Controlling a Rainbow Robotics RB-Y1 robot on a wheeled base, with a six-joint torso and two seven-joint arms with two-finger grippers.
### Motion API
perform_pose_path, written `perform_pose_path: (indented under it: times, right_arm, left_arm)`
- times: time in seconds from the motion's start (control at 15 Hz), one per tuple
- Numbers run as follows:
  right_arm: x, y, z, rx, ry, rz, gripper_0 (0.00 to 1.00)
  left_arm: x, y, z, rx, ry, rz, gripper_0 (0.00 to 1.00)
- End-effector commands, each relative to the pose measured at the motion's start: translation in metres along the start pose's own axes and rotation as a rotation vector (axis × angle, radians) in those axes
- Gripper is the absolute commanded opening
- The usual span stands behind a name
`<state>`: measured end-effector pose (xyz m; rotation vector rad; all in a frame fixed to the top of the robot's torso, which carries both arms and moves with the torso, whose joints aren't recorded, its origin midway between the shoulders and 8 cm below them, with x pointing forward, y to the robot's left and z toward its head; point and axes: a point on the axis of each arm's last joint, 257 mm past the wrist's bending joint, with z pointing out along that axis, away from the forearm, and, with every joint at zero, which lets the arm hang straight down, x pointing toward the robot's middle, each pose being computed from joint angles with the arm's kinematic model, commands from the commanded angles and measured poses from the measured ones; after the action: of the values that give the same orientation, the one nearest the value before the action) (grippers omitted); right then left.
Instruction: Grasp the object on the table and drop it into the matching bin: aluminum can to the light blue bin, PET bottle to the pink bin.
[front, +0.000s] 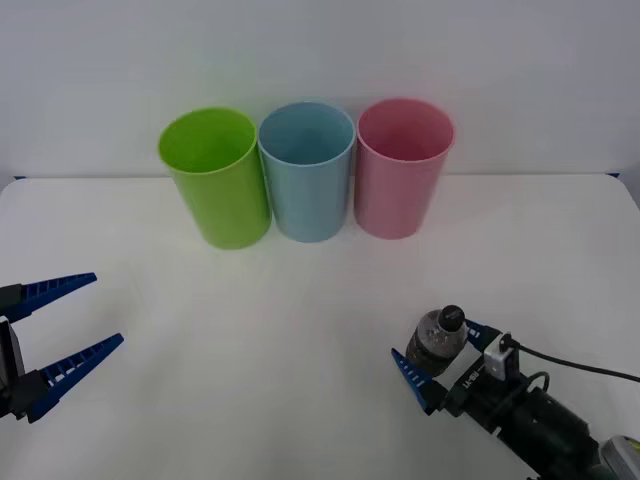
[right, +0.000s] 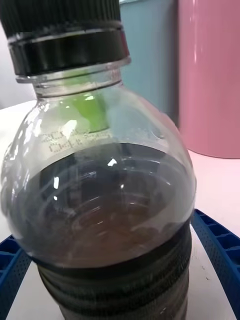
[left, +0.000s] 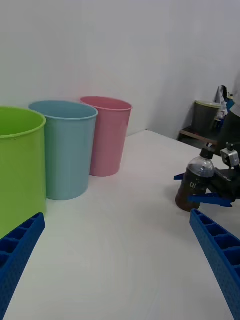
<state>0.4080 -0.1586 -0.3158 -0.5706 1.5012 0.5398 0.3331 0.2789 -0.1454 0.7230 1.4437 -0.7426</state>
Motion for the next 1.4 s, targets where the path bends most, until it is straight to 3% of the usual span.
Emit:
perform_pose_path:
  times: [0.07,0.2,0.27,0.33,1.07,1.4]
  right_arm:
    - [-0.001,-0.001,0.000,0.002,-0.003,0.000,1.00]
    - [-0.001,-0.001,-0.001,0.003,-0.003,-0.004,1.00]
    - [-0.002,-0.002,-0.001,0.004,-0.006,-0.002,0.34]
    - [-0.003,-0.002,0.000,0.006,-0.011,-0.005,0.00]
    - [-0.007,-0.002,-0.004,0.011,-0.033,-0.025,0.00]
    - [-0.050,-0.009,-0.008,-0.022,-0.102,-0.093,0.00]
  left_arm:
    - [0.000,0.000,0.000,0.000,0.000,0.000,1.00]
    - [0.000,0.000,0.000,0.000,0.000,0.000,1.00]
    - [0.000,0.000,0.000,0.000,0.000,0.000,1.00]
    - [0.000,0.000,0.000,0.000,0.000,0.000,1.00]
    - [0.000,0.000,0.000,0.000,0.000,0.000,1.00]
    - [0.000,0.000,0.000,0.000,0.000,0.000,1.00]
